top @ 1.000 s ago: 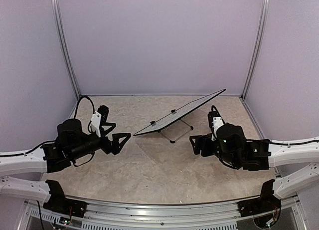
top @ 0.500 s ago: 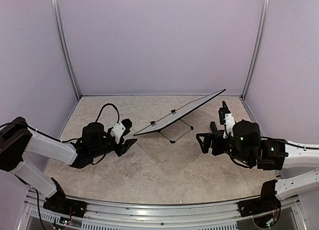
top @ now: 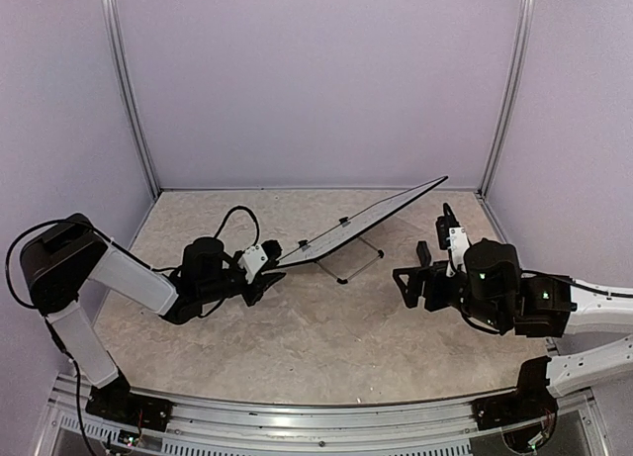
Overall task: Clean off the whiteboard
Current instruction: Pick up the whiteboard from the center of the board, then adjust the whiteboard at the center of the board.
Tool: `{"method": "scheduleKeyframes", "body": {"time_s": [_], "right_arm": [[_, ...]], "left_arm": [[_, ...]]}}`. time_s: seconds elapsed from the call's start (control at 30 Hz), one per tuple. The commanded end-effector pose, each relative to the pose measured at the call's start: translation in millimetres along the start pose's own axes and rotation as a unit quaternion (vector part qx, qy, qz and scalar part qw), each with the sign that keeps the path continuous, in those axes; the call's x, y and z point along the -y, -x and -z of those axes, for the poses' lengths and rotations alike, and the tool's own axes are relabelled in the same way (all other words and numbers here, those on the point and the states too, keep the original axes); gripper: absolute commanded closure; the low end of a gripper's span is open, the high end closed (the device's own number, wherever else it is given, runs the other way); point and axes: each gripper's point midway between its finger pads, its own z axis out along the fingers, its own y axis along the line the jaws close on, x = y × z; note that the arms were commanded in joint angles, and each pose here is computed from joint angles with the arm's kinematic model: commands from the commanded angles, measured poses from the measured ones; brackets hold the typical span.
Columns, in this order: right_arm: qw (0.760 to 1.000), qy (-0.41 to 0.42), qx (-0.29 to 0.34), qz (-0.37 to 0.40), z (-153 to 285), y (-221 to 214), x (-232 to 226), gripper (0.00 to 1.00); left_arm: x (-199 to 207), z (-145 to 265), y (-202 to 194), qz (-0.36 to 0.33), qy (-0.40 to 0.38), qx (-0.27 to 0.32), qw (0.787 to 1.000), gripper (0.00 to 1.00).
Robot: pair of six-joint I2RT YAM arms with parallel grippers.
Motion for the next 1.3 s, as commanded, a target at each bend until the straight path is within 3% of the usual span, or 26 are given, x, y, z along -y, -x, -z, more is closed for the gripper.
{"method": "scheduleKeyframes", "body": {"time_s": [0.0,0.33,0.57,0.9,1.27], "right_arm": [[1.0,-0.001,-0.001,-0.002,6.3,6.0,-1.3,0.01],[1.0,-0.005,0.013,-0.006,13.5,18.9,0.2,0.01],[0.996,-0.067,0.032,-0.05,33.6,36.8,27.2,0.01],[0.989,-0.115,0.064,-0.068,62.3,56.5,55.2,0.01],[0.988,-0.122,0.076,-0.065,70.6,65.6,59.4,0.01]], "left_arm": [[-6.4,-3.0,17.4,-0.017,0.01,0.03,0.999,0.75],[11.1,-10.3,15.4,-0.023,-0.006,0.022,0.999,0.89],[32.5,-12.5,25.8,-0.011,-0.007,0.016,1.0,0.91],[44.2,-23.3,47.8,0.088,0.017,-0.002,0.996,0.87],[81.6,-39.4,73.9,0.18,-0.023,-0.003,0.983,0.78]]}}
